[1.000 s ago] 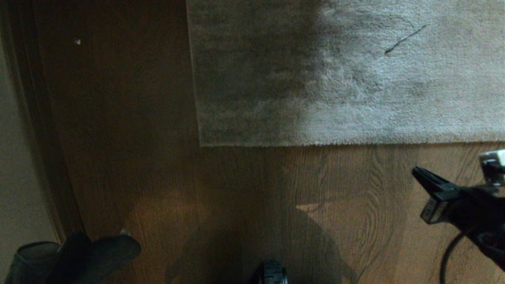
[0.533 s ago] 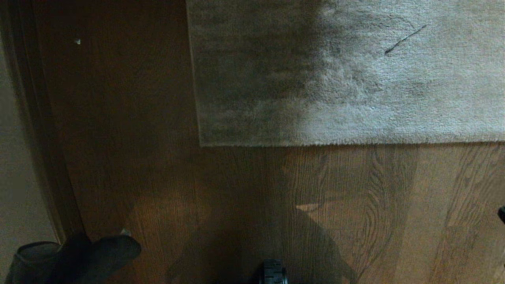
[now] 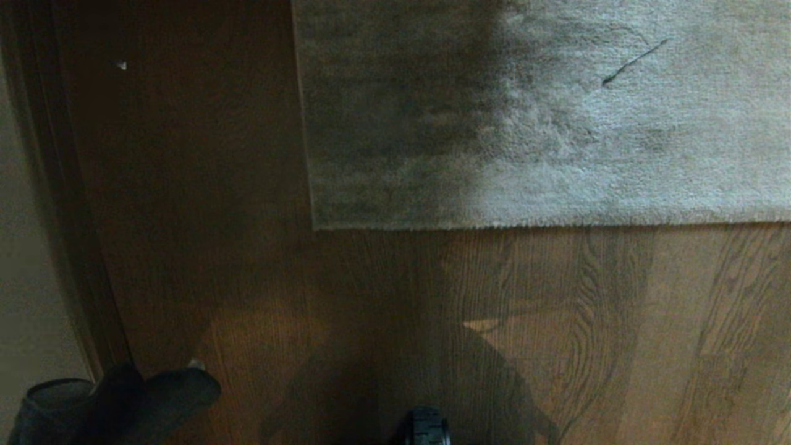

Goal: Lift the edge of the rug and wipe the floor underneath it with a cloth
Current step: Put down the rag

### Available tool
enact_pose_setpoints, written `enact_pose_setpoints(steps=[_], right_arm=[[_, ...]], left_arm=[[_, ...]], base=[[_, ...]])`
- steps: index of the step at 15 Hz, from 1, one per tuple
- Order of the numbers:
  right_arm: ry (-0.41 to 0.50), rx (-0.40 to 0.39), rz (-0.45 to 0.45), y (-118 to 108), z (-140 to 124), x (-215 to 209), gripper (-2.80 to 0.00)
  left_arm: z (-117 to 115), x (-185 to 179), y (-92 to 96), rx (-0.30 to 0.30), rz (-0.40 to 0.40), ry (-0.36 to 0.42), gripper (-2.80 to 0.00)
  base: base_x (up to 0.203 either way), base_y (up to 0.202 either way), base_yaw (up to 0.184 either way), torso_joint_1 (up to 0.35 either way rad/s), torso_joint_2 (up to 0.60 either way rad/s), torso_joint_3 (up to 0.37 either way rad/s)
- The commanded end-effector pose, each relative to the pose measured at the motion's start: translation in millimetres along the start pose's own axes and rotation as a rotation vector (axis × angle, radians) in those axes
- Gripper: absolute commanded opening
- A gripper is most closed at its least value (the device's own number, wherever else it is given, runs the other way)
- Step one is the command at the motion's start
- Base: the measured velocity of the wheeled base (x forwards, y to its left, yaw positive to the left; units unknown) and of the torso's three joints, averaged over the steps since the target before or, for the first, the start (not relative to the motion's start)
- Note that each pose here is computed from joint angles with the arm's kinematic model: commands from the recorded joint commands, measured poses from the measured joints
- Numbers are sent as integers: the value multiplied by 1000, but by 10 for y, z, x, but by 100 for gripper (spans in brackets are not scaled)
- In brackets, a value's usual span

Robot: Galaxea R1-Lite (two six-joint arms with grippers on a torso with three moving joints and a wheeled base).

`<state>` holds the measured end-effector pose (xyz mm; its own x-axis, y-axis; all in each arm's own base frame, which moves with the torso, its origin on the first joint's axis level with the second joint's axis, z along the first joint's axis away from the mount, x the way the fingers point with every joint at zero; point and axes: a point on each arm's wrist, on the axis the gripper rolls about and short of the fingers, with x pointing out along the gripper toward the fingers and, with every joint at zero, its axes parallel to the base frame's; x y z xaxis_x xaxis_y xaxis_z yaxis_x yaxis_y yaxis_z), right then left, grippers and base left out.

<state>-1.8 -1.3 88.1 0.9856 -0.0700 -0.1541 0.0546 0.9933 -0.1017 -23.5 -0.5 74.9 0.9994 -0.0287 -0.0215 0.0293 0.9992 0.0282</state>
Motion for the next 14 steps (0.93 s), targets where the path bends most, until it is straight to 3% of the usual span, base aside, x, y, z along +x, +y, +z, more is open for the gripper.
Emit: enact_pose_setpoints(steps=[1,4,6,14], right_arm=[[-83,-3,20,6,-67,-100,-280],[-111,-9,52,12,-146,-164,-280],[-144,30,52,12,-161,-192,-280],[-152,43,49,11,-158,-191,-280]], left_arm=[[0,0,0,0,0,0,-280],[0,0,0,0,0,0,-280],[0,0,0,0,0,0,-280],[0,0,0,0,0,0,-280]], base=[[0,0,0,0,0,0],[0,0,0,0,0,0],[0,0,0,0,0,0],[0,0,0,0,0,0]])
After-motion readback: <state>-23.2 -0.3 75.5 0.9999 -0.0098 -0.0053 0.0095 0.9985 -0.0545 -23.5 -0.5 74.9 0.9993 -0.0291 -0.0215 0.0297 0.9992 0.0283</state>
